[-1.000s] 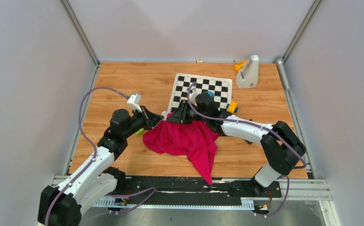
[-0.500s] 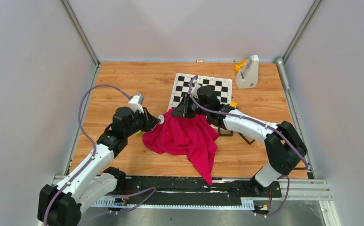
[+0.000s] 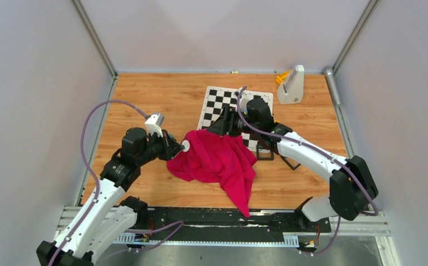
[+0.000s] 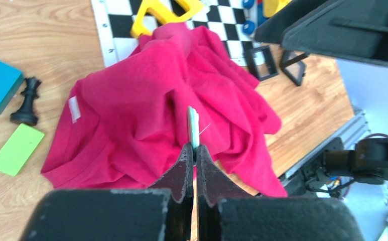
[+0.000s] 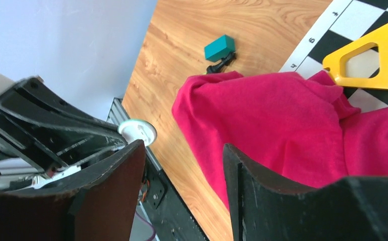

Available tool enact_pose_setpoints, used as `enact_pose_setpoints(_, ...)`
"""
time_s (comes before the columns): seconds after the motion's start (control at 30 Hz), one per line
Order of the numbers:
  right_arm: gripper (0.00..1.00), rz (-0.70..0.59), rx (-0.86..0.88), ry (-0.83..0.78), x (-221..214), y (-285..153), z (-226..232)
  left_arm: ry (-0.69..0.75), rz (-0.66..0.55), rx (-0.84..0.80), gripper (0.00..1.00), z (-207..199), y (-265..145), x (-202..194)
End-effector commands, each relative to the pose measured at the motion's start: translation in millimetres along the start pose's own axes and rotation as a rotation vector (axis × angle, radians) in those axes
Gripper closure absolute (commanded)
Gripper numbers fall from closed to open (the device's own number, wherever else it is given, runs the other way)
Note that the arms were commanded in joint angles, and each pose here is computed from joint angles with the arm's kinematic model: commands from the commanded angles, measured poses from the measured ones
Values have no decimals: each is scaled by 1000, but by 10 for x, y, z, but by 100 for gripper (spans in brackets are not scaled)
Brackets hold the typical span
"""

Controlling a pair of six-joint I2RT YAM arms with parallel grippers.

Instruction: Remove the brooch from the garment

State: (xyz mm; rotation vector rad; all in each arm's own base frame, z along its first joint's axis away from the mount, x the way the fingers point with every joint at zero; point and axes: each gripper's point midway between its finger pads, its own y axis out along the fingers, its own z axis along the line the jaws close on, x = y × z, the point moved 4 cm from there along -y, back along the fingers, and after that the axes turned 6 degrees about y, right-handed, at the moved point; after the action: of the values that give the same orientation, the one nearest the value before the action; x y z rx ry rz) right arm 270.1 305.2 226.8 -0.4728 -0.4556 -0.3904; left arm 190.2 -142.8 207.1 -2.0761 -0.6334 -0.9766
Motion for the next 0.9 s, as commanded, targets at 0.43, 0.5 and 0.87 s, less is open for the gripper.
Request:
enact_pose_setpoints(0.43,33,-7,264,-200,-137,-531,458,-23,-110,-295,100,-574,-139,549)
enact_pose_setpoints(0.5,33,-11,271,-210,-155,-551,452,-31,-110,-283,100,-543,-99,539)
enact_pose_setpoints(0.87,32,-28,316,-220,-215,-566,517,-85,-172,-377,100,-615,2,588)
